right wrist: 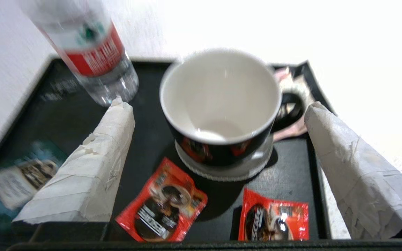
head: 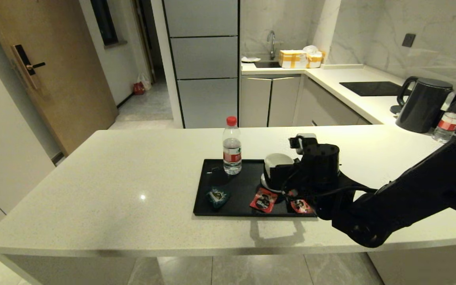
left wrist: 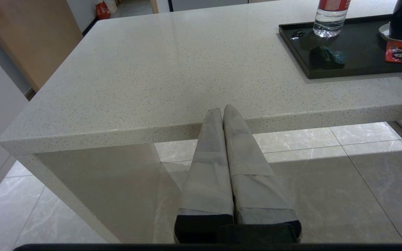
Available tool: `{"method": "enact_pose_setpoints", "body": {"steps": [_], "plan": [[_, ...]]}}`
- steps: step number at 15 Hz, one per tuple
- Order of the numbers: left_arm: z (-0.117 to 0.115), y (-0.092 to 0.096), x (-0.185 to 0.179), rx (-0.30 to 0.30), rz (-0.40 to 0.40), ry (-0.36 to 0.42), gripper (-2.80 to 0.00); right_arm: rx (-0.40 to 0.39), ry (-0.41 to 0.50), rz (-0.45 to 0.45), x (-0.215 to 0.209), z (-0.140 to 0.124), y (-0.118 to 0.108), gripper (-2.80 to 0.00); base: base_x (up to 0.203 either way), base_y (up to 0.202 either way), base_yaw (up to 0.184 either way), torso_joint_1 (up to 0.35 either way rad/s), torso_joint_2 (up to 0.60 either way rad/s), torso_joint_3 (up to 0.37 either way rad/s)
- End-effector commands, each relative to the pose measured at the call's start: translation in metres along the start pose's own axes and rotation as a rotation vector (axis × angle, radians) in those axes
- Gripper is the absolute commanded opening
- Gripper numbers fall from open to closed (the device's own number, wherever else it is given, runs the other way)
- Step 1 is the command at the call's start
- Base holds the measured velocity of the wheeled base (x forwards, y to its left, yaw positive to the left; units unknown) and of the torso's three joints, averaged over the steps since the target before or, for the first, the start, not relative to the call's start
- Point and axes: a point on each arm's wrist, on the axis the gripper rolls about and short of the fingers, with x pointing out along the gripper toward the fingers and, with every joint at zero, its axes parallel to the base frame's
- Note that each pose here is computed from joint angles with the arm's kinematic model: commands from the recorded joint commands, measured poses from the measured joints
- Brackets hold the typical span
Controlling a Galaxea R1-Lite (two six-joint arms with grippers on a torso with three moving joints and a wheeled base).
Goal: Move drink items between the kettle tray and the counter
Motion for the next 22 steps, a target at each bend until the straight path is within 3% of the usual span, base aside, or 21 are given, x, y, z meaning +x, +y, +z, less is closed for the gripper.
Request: {"method": "enact_pose_setpoints", "body": {"steps": [1, 4, 5, 9, 11, 14, 18, 20, 22], "plan": [[0.0, 0.0, 0.0, 0.001, 0.0, -0.001, -2.8, 0.021, -0.041, 0.004, -0.007, 0.014, -0.001, 0.0, 0.0, 0.0, 0.0, 0.0, 0.0, 0.0], [0.0, 0.0, 0.0, 0.001, 0.0, -0.001, -2.8, 0.042, -0.081, -0.002, -0.01, 0.027, -0.002, 0.0, 0.0, 0.0, 0.0, 0.0, 0.0, 0.0], [0.0, 0.0, 0.0, 0.001, 0.0, -0.001, -2.8, 0.05, -0.096, -0.011, -0.011, 0.032, -0.004, -2.8, 0.0, 0.0, 0.0, 0.0, 0.0, 0.0], [0.0, 0.0, 0.0, 0.001, 0.0, -0.001, -2.8, 0.124, -0.242, -0.096, -0.042, 0.095, -0.037, -2.8, 0.0, 0.0, 0.0, 0.0, 0.0, 0.0], [0.0, 0.0, 0.0, 0.001, 0.0, -0.001, -2.8, 0.105, -0.249, -0.244, -0.046, 0.111, -0.072, -2.8, 0.0, 0.0, 0.0, 0.0, 0.0, 0.0], [0.0, 0.0, 0.0, 0.001, 0.0, -0.001, -2.8, 0.096, -0.282, -0.421, -0.091, 0.137, -0.111, -2.8, 0.0, 0.0, 0.0, 0.0, 0.0, 0.0], [0.0, 0.0, 0.0, 0.001, 0.0, -0.001, -2.8, 0.114, -0.302, -0.621, -0.176, 0.141, -0.154, -2.8, 0.0, 0.0, 0.0, 0.0, 0.0, 0.0], [0.0, 0.0, 0.0, 0.0, 0.0, -0.001, -2.8, 0.143, -0.35, -0.723, -0.245, 0.139, -0.167, -2.8, 0.0, 0.0, 0.0, 0.0, 0.0, 0.0], [0.0, 0.0, 0.0, 0.001, 0.0, -0.001, -2.8, 0.159, -0.374, -0.839, -0.313, 0.119, -0.177, -2.8, 0.0, 0.0, 0.0, 0.0, 0.0, 0.0]]}}
